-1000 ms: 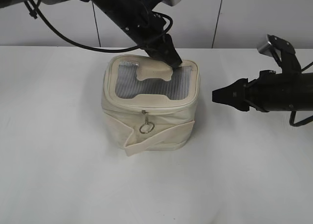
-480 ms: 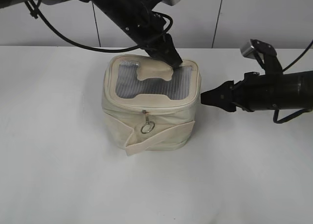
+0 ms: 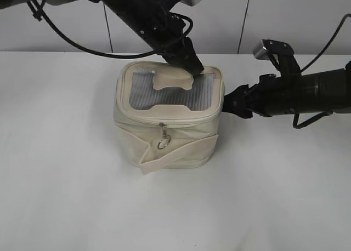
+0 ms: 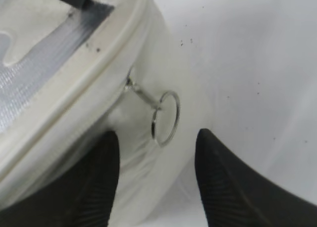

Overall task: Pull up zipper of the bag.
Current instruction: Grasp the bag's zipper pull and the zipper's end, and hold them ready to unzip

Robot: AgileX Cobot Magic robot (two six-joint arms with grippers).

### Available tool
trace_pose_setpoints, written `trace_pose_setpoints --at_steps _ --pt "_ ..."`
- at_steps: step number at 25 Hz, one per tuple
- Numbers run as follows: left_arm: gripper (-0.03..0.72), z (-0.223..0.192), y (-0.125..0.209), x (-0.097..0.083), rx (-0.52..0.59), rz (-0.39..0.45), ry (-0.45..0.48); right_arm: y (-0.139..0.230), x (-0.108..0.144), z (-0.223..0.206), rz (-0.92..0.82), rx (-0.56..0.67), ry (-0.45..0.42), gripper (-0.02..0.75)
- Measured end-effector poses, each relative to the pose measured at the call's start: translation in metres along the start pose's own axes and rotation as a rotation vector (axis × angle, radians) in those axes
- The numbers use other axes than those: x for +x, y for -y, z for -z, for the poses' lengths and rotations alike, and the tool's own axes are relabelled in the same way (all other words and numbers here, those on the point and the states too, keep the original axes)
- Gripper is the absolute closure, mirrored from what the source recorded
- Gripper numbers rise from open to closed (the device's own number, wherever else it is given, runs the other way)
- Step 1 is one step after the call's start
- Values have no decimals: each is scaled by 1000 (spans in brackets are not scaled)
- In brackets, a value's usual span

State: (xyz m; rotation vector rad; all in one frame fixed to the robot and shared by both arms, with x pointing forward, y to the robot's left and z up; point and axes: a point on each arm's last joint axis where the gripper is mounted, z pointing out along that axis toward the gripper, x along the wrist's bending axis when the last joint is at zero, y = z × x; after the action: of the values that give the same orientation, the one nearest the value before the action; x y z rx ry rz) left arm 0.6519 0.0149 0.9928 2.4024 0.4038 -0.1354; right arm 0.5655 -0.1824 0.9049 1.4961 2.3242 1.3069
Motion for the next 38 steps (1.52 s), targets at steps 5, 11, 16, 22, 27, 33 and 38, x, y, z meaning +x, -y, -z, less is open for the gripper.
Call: trace_pose_setpoints --at_steps 5,11,16,22,27,33,38 --pt "645 0 0 1 -2 -1 -6 -9 -5 -8 10 -14 6 337" --pt "645 0 0 1 -2 -1 -7 -10 -10 -27 10 0 -2 494" --pt "645 0 0 1 -3 -1 -7 -12 -10 -29 16 7 30 700" --pt "646 0 0 1 -5 5 -9 5 3 1 4 35 73 717" --pt "646 0 -1 2 -12 53 -20 21 19 33 -14 30 73 717" --pt "647 0 -3 5 -36 116 -59 38 36 50 -22 28 -8 722" --pt "647 0 -3 6 -43 127 -68 38 35 50 -1 34 10 705"
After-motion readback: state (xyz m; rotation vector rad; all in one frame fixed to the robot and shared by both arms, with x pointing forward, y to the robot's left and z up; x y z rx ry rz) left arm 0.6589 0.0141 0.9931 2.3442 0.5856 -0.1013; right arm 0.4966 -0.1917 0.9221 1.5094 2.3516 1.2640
